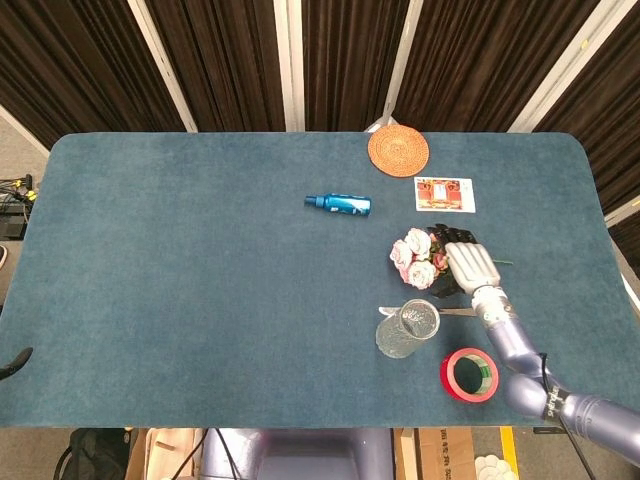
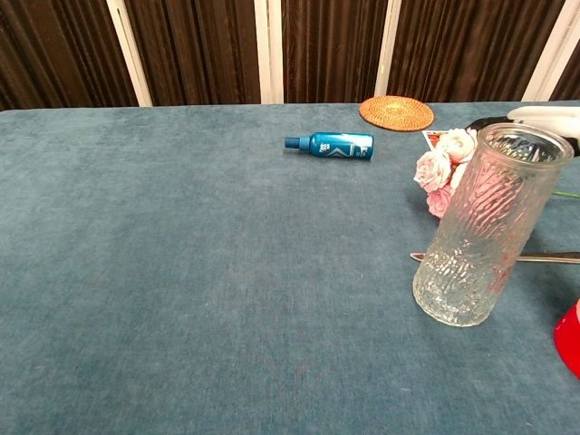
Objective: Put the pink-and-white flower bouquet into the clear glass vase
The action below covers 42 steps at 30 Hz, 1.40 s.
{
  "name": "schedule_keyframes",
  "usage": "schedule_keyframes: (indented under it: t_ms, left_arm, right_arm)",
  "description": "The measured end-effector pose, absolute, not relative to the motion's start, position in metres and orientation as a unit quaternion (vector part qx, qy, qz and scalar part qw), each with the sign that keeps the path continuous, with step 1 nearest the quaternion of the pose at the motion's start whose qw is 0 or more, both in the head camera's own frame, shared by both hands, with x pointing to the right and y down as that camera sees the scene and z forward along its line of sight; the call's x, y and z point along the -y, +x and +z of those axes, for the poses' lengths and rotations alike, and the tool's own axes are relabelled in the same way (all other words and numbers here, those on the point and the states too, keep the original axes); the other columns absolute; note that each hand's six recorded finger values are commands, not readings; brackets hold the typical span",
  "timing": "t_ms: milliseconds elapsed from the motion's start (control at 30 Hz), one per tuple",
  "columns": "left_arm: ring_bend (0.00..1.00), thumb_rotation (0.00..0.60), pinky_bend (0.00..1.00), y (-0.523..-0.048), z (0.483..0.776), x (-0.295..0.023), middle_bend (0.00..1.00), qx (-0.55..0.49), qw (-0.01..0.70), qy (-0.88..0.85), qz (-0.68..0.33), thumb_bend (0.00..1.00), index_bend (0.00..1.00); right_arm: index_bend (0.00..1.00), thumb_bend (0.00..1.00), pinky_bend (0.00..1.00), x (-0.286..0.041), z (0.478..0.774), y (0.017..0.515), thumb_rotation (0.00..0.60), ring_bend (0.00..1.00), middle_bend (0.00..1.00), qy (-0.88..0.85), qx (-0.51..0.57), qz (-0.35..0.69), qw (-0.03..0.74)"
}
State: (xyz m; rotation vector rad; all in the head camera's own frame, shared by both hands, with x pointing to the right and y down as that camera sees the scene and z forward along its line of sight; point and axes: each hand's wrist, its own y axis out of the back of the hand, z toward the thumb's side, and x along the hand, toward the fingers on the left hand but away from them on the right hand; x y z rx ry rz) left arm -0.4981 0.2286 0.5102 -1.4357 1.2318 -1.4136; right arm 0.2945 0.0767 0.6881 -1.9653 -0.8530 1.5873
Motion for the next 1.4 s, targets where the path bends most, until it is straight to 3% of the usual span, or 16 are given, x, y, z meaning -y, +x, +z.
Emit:
schedule_keyframes:
  t_ms: [367, 533, 767, 1067, 1400]
  left_arm:
    - [0.00, 0.600, 0.04, -0.498, 0.513, -0.228, 0.00, -0.478, 0.376, -0.563, -0.559, 0.22, 0.10]
    - [0.00, 0.600, 0.04, -0.494, 0.515, -0.230, 0.00, -0.472, 0.375, -0.572, -0.556, 0.22, 0.10]
    - [0.00, 0.600, 0.04, -0.489, 0.518, -0.231, 0.00, -0.463, 0.375, -0.579, -0.557, 0.22, 0.10]
    - [0.00, 0.600, 0.05, -0.487, 0.519, -0.232, 0.00, -0.457, 0.374, -0.586, -0.555, 0.22, 0.11]
    - [0.00, 0.600, 0.05, -0.487, 0.519, -0.232, 0.00, -0.457, 0.372, -0.589, -0.553, 0.22, 0.12]
  right_arm:
    - [0.04, 0.14, 0.00, -0.068, 0.711, 0.283, 0.600, 0.05, 0.06, -0.708, 0.314, 0.592, 0.225]
    - [0.07, 0.14, 0.00, -0.067, 0.720, 0.282, 0.600, 0.13, 0.11, -0.706, 0.311, 0.597, 0.219]
    - [0.25, 0.14, 0.00, -0.064, 0.726, 0.281, 0.600, 0.33, 0.28, -0.704, 0.306, 0.600, 0.226]
    - [0.43, 0.21, 0.10, -0.060, 0.727, 0.278, 0.600, 0.46, 0.41, -0.698, 0.311, 0.597, 0.243]
    - [0.47, 0.26, 0.12, -0.049, 0.715, 0.280, 0.600, 0.48, 0.43, -0.708, 0.344, 0.576, 0.220]
